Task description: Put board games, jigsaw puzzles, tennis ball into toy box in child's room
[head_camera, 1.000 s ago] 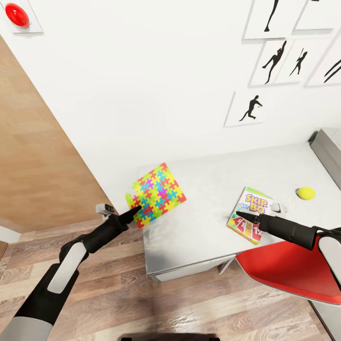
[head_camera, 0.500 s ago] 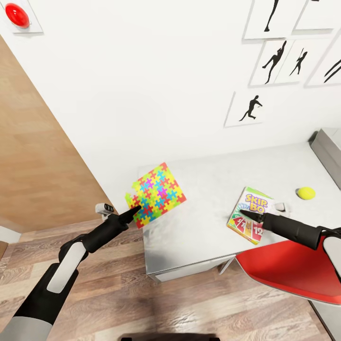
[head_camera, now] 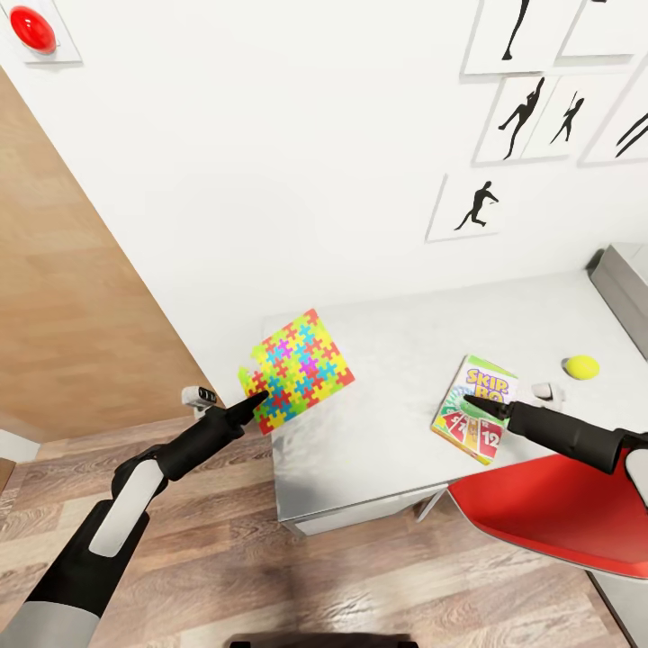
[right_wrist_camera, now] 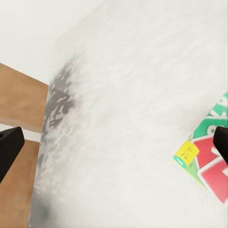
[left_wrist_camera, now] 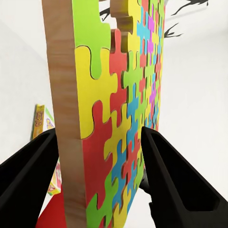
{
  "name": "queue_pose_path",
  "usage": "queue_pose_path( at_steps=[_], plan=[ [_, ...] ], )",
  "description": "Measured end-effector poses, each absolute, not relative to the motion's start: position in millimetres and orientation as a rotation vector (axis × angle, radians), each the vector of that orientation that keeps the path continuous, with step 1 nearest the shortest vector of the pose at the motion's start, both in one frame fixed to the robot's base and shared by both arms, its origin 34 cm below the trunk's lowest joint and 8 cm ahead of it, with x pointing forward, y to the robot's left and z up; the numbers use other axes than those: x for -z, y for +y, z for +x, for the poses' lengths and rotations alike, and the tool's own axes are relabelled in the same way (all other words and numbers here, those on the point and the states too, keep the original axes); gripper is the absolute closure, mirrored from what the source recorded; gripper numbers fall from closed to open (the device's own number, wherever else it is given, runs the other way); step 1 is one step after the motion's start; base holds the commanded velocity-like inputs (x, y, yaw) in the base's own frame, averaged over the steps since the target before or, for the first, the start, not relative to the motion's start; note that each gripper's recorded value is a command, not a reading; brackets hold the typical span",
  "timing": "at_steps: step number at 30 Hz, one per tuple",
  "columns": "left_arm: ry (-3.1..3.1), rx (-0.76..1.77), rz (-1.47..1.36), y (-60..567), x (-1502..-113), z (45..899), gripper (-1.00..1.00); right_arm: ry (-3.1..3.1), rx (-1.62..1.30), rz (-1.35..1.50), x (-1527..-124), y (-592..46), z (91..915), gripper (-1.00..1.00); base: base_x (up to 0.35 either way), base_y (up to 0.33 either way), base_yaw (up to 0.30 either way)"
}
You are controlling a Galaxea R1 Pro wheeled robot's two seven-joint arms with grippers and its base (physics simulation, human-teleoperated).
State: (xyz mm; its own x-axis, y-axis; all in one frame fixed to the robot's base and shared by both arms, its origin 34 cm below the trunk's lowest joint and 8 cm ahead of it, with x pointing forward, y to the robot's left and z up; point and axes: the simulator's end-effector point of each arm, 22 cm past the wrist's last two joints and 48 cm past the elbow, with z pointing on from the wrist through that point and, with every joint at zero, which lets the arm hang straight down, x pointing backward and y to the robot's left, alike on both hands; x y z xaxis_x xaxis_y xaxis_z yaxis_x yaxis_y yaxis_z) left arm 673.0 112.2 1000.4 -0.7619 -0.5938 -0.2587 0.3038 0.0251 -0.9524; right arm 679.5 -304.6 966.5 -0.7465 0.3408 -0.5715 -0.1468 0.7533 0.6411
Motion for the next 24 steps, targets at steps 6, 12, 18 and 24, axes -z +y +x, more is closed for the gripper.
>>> queue_pose_path(
  at_steps=[6,12,18,24],
  plan=[
    [1.671,1.805,-0.297,112,-1001,673,1.00,2.241,-0.908,0.158,-971,-311,678,-1.00,0.000,0.000,0.000],
    [1.659,1.808,-0.281,110,-1007,673,1.00,2.227,-1.002,0.171,-986,-314,671,-1.00,0.000,0.000,-0.001],
    [1.660,1.787,-0.248,105,-1019,669,1.00,2.157,-1.065,0.168,-1011,-323,670,-1.00,0.000,0.000,-0.096],
    [1.703,1.708,-0.237,98,-1028,671,1.00,2.126,-1.043,0.152,-1029,-344,671,-1.00,0.000,0.000,-0.209]
  ],
)
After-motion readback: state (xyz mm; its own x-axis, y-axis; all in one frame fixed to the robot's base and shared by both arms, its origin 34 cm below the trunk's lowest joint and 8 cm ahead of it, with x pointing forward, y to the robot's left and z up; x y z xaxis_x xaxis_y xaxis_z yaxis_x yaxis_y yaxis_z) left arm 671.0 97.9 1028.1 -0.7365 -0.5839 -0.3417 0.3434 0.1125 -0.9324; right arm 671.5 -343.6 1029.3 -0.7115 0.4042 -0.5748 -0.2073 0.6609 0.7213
